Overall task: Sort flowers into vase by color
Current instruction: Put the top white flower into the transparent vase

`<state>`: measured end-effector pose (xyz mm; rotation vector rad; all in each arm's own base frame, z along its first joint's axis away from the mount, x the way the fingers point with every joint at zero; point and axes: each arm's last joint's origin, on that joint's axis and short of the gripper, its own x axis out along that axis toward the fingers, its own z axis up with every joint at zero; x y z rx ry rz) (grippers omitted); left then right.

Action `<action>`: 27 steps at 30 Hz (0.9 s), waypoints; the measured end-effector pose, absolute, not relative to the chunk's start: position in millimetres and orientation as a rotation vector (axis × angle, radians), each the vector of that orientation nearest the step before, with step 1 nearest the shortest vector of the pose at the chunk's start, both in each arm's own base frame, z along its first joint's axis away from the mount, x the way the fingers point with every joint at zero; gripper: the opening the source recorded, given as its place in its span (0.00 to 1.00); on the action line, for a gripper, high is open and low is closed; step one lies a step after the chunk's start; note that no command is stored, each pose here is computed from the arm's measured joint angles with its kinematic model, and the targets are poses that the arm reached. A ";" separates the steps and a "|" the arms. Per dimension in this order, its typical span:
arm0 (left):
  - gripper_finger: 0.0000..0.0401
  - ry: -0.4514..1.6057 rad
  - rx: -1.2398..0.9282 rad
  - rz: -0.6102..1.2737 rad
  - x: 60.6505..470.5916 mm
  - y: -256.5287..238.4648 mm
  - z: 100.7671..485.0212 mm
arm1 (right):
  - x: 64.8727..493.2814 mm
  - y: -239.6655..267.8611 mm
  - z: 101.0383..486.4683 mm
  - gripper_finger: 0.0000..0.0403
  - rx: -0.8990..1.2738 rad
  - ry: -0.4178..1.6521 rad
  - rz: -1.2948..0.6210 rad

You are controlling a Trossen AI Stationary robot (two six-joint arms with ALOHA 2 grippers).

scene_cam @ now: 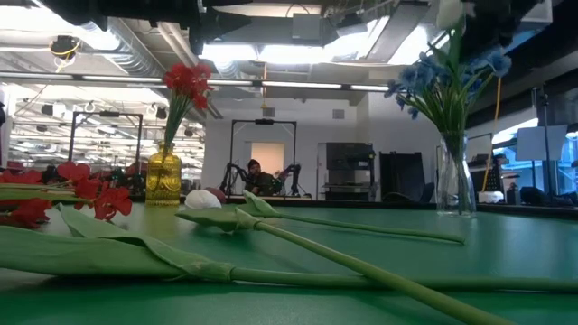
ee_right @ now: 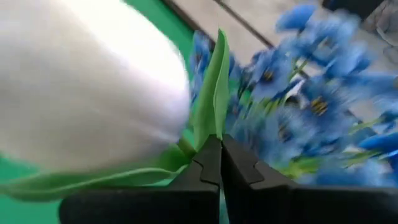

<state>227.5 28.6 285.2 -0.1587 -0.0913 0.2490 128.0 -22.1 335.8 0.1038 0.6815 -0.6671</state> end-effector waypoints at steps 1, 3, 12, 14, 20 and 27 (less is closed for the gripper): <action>0.51 -0.092 -0.159 0.249 227.5 28.6 285.3 | 128.7 -21.9 332.1 0.00 0.108 0.695 -0.659; 0.51 -0.092 -0.159 0.249 227.5 28.6 285.3 | 129.3 -21.6 327.5 0.00 0.119 0.711 -0.653; 0.51 -0.092 -0.161 0.249 227.5 28.7 285.3 | 125.6 -19.7 332.6 0.15 0.170 0.686 -0.593; 0.51 -0.092 -0.164 0.249 227.5 28.7 285.2 | 123.4 -19.5 335.0 0.23 0.169 0.690 -0.592; 0.51 -0.083 -0.165 0.250 227.6 28.7 284.3 | 115.2 -19.0 349.1 0.50 0.169 0.695 -0.593; 0.51 -0.082 -0.166 0.250 227.6 28.7 284.2 | 98.4 -18.0 368.1 0.67 0.207 0.731 -0.618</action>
